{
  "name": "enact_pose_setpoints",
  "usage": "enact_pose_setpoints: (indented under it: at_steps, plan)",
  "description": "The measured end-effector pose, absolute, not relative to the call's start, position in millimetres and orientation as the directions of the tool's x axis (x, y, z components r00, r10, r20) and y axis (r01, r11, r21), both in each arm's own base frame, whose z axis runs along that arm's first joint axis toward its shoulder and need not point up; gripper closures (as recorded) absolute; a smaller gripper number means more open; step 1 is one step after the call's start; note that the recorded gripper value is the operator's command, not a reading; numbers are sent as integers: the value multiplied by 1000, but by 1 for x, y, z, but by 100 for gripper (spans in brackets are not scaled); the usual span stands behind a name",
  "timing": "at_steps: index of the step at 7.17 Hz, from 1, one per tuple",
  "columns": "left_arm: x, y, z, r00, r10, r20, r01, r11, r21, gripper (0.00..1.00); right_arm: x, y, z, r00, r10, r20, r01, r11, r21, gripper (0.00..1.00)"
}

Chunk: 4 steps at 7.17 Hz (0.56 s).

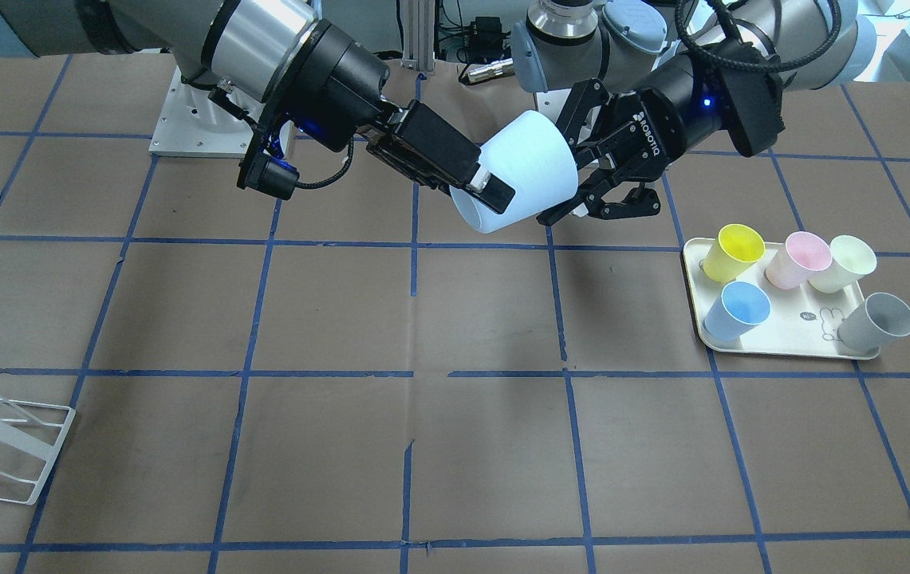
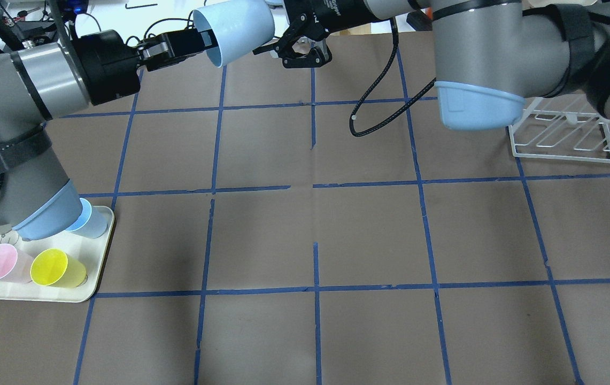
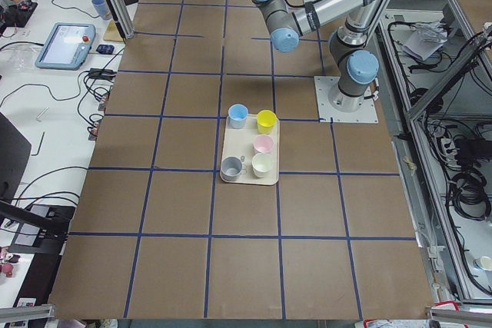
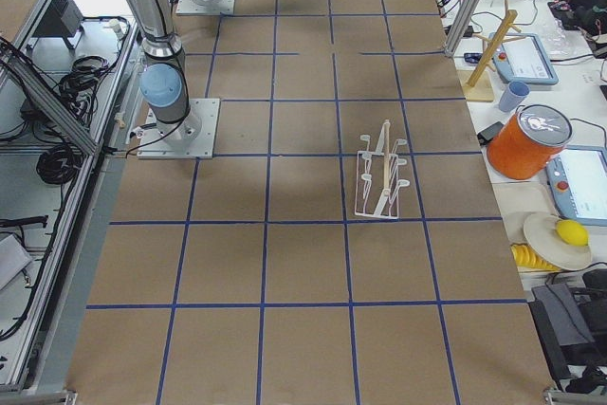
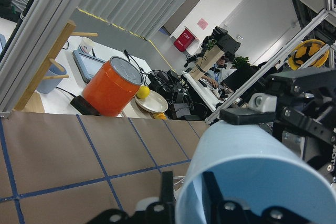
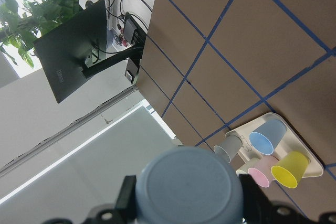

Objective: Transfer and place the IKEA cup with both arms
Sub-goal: 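Close the left gripper on the cup rim beside the right gripper, then open the right gripper and pull the left gripper away with the cup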

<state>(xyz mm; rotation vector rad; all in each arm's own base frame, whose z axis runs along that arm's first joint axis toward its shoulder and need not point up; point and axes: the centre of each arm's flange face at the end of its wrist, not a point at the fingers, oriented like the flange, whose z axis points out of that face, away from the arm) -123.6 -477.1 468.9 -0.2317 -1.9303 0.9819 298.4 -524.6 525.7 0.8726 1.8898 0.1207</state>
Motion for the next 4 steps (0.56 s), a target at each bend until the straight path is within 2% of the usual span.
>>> enact_pose_setpoints:
  at_steps: [2,4]
  plan:
    - [-123,-477,470,-552,520,652,-223,661,-716,87,298,-525,525,-230,616,-753,516,733,442,0]
    - [-121,-477,471,-543,525,655,-224,661,-716,88,295,-527,527,-222,623,-750,523,725,448,0]
